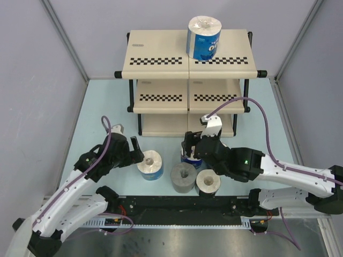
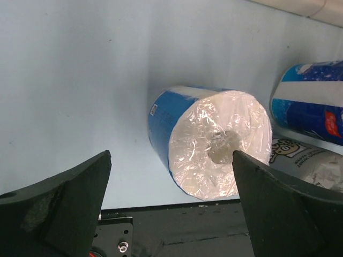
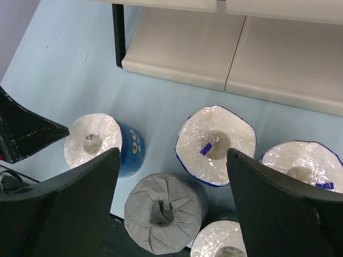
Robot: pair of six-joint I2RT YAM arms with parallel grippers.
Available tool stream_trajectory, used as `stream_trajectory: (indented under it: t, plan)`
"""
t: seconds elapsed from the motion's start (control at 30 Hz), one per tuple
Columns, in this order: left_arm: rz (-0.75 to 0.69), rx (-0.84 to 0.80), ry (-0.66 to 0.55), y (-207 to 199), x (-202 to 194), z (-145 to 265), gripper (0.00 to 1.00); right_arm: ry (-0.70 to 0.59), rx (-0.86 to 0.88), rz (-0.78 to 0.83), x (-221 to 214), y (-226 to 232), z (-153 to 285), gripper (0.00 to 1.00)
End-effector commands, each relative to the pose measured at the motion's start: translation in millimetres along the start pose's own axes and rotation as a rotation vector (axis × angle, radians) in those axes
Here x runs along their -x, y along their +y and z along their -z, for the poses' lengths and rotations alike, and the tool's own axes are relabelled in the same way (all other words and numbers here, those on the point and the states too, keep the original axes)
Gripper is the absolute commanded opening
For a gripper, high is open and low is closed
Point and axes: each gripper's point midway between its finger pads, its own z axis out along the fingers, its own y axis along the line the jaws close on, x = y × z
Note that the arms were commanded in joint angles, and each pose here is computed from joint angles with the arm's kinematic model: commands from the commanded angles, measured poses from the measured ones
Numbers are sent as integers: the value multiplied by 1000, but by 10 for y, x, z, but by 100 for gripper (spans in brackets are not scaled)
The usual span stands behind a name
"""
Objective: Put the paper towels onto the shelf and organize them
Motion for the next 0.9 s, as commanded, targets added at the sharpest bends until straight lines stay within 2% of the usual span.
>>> stream_trajectory:
  t: [0.0, 0.47, 0.87]
  plan:
    - [40, 7, -71, -108, 134, -12, 100, -46, -32, -46, 121, -122, 55, 85]
    - [-33, 8, 0, -145, -151, -266, 98, -43, -47, -59, 85, -227, 47, 85]
    - [-63, 68, 12, -90, -226, -422, 88, -39, -52, -62, 77, -276, 58, 85]
